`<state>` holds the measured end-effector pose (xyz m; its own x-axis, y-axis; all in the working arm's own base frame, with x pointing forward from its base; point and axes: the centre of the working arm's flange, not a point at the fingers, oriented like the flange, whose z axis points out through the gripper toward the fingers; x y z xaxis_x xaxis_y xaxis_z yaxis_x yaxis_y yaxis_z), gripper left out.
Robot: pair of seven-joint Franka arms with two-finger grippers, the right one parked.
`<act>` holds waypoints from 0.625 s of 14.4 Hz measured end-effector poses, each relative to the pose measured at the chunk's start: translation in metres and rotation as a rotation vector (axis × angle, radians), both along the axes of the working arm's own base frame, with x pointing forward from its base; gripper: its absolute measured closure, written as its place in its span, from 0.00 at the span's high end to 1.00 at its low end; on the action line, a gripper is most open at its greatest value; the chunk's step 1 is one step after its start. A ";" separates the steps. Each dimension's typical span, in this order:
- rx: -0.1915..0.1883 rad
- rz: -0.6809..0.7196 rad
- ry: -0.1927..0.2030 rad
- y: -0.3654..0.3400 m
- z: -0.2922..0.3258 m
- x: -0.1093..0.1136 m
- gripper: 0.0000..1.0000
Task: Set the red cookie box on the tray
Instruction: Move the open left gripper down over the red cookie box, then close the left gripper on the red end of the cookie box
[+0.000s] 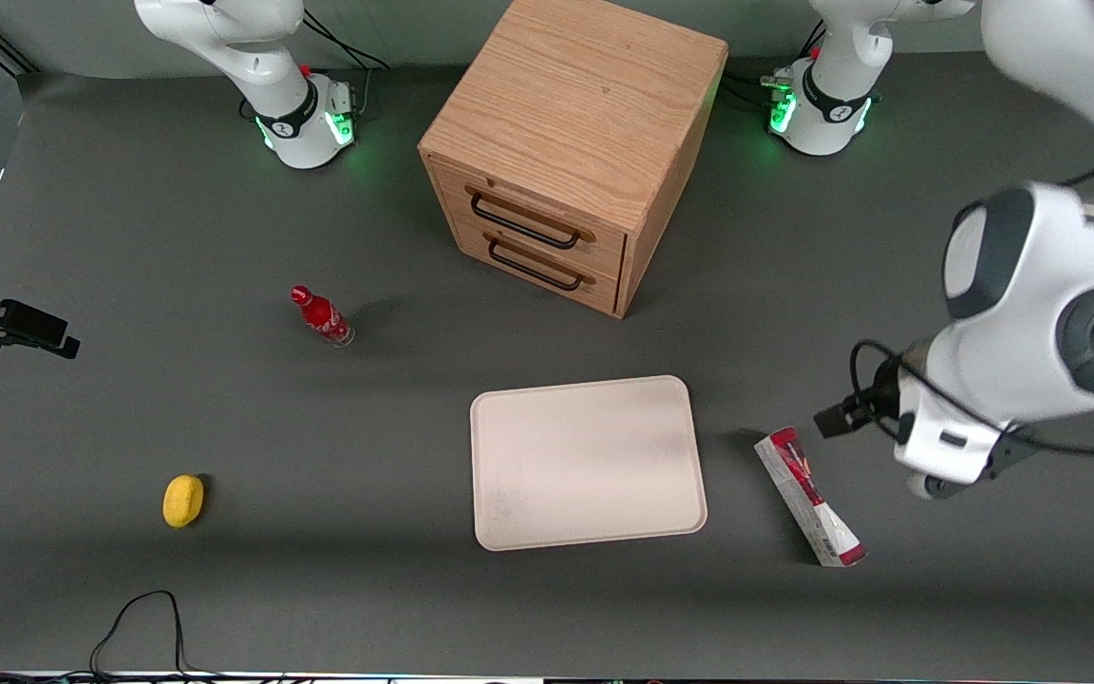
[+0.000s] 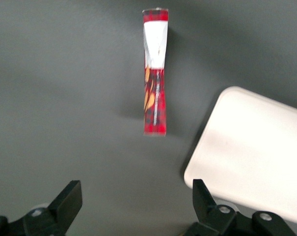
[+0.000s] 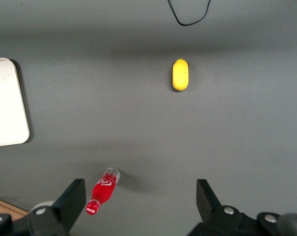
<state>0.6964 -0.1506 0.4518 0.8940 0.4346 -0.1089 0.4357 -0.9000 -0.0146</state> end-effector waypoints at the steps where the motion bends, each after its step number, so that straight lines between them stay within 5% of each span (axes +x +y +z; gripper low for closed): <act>1: 0.000 0.005 -0.006 0.002 -0.025 0.009 1.00; 9: 0.030 0.035 -0.058 0.025 -0.171 0.048 1.00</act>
